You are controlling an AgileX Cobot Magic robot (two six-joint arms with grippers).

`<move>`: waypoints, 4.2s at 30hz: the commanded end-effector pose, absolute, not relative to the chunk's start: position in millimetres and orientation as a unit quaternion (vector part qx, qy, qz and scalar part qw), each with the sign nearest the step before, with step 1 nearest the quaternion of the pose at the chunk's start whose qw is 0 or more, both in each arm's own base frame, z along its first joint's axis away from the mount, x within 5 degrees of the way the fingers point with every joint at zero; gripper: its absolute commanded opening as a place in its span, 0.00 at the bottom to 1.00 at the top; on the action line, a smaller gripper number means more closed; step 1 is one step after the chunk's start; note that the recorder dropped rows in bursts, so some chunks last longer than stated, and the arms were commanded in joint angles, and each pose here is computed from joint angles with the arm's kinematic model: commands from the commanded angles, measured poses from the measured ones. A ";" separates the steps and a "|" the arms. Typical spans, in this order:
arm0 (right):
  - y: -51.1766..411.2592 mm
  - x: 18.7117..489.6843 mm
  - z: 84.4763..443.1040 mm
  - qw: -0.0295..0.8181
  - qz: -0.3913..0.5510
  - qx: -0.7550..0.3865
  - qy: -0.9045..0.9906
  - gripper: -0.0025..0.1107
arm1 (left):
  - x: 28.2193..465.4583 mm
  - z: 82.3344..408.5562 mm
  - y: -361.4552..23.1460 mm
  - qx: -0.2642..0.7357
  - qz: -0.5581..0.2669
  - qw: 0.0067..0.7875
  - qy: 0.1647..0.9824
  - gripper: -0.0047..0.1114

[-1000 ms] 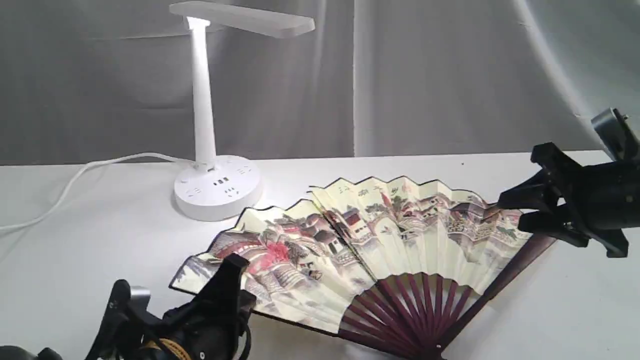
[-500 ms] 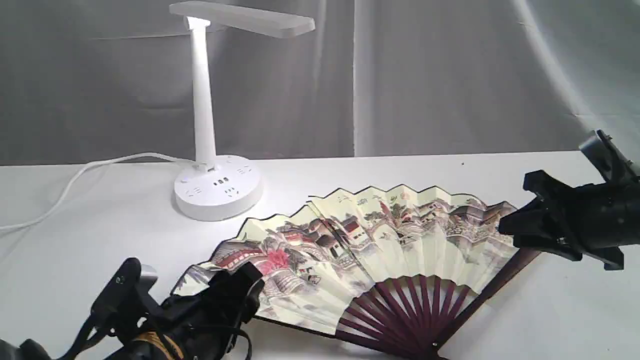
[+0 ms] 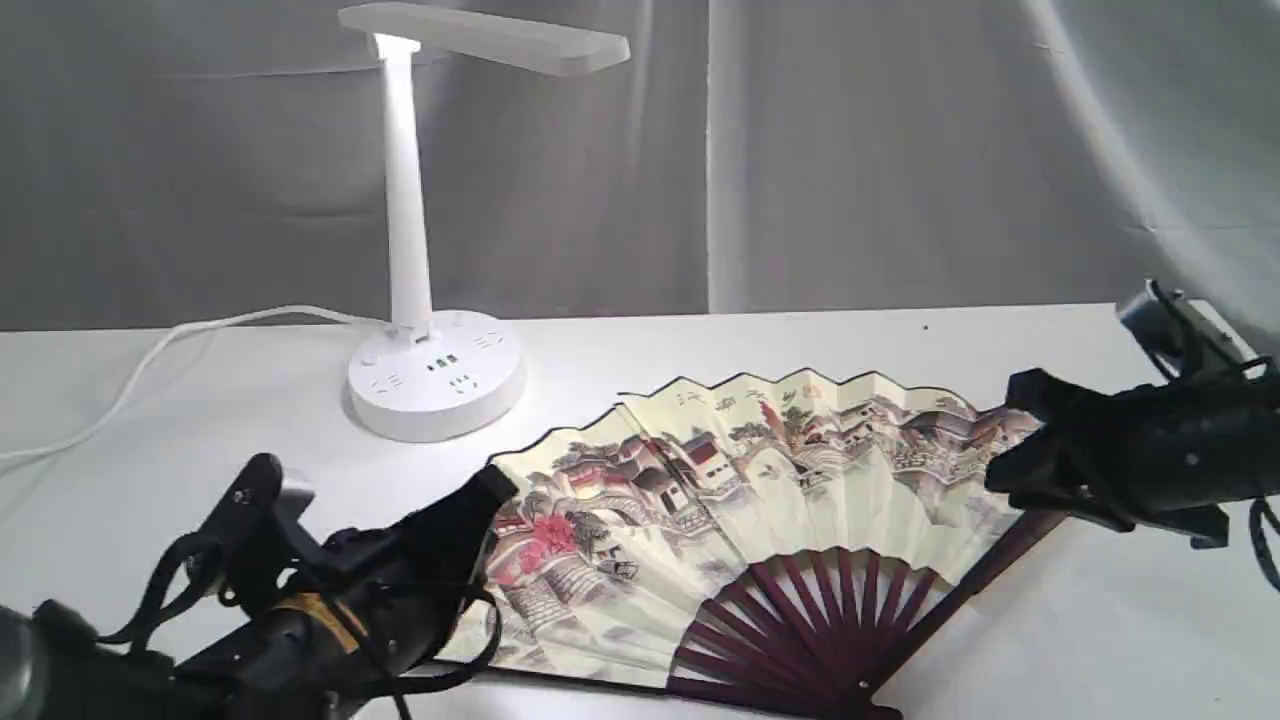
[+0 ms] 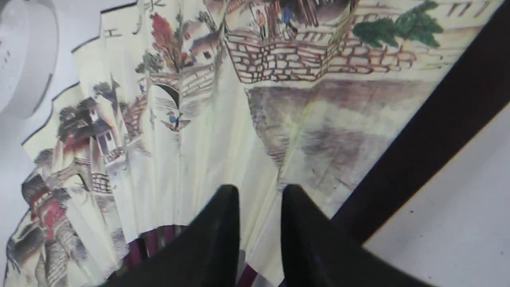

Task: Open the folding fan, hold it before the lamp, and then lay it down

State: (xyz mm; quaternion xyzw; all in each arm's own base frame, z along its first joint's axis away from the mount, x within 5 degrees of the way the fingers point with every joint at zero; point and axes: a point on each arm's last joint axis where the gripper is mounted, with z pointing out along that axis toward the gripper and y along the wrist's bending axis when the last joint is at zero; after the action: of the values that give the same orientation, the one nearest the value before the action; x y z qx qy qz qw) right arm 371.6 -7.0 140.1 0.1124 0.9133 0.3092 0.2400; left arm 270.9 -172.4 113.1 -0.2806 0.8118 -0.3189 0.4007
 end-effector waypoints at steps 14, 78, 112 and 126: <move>8.1 381.2 132.4 0.287 0.205 0.071 0.933 0.19 | 281.1 77.2 -187.7 -0.303 -0.276 0.310 0.858 0.08; -13.0 262.2 233.0 0.133 0.018 -0.019 0.991 0.02 | 277.4 203.9 -47.0 0.052 -0.018 0.092 0.994 0.08; -7.6 162.6 323.0 0.382 -0.018 -0.031 0.923 0.02 | 214.7 305.1 -11.7 0.009 0.007 0.241 0.970 0.04; -4.1 116.1 345.1 0.454 -0.025 -0.034 0.890 0.02 | 178.8 343.7 -1.5 -0.012 0.011 0.343 0.939 0.04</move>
State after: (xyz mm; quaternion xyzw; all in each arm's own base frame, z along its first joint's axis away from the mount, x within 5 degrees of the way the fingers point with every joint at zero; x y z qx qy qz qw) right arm 121.9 -4.1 345.4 -0.0284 0.8917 -0.0187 0.4514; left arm 184.9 -1.3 334.4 -0.0041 0.9491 0.0185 0.3143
